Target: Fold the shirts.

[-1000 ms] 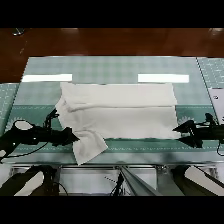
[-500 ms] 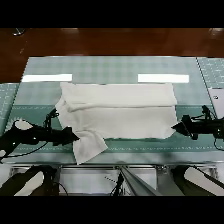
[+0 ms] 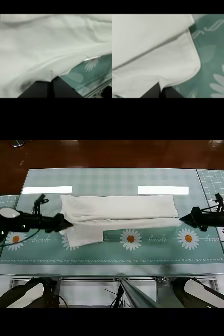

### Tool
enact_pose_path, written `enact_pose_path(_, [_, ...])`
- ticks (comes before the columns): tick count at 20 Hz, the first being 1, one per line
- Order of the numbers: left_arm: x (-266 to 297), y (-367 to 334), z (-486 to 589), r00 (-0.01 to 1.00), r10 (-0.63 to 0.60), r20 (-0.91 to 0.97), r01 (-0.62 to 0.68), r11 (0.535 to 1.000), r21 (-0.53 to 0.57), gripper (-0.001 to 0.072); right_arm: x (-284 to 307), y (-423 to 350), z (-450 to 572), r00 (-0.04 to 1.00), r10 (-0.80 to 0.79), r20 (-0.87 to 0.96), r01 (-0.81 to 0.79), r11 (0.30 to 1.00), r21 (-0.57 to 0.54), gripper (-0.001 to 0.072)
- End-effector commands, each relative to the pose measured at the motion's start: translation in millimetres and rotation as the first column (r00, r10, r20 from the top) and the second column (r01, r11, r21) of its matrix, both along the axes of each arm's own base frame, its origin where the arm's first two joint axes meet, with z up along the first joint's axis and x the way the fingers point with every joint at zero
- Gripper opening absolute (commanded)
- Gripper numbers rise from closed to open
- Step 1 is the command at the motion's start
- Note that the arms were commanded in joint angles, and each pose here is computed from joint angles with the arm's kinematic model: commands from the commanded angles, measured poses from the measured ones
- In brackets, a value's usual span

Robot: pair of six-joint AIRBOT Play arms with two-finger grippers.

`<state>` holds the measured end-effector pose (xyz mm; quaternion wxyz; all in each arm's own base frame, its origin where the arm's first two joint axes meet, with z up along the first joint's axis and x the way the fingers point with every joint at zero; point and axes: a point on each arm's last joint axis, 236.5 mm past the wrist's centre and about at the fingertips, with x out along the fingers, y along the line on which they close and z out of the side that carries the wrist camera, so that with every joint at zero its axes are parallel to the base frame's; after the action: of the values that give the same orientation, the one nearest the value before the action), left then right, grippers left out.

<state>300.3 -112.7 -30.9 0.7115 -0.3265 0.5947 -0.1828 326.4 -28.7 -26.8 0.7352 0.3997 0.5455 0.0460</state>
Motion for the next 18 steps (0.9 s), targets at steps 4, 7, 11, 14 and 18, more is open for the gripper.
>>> enact_pose_path(4, [107.5,15.6,28.2,0.996,0.073,0.044,-0.073,0.997,-0.006,0.0027,82.3,13.1,12.0,0.993,0.034,0.111,-0.034,0.999,-0.003,0.0022])
enact_pose_path(7, [139.2,11.9,17.8,0.997,0.066,0.028,-0.066,0.998,-0.013,0.0028,119.4,15.7,6.0,0.992,0.030,0.120,-0.029,1.000,-0.009,0.0022])
enact_pose_path(11, [148.0,2.3,-14.3,0.999,0.041,-0.032,-0.042,0.999,-0.017,0.0040,146.0,18.1,-13.1,0.996,0.015,0.087,-0.016,1.000,0.013,0.0027])
enact_pose_path(14, [142.4,10.0,-25.8,0.996,0.037,-0.080,-0.038,0.999,-0.013,0.0707,147.6,14.8,-18.6,0.997,0.017,0.079,-0.019,0.999,0.027,0.0634])
enact_pose_path(18, [126.0,98.2,-4.1,0.991,0.100,-0.093,-0.085,0.983,0.160,0.0707,126.5,-31.7,4.1,0.995,0.076,0.060,-0.076,0.997,0.004,0.0626])
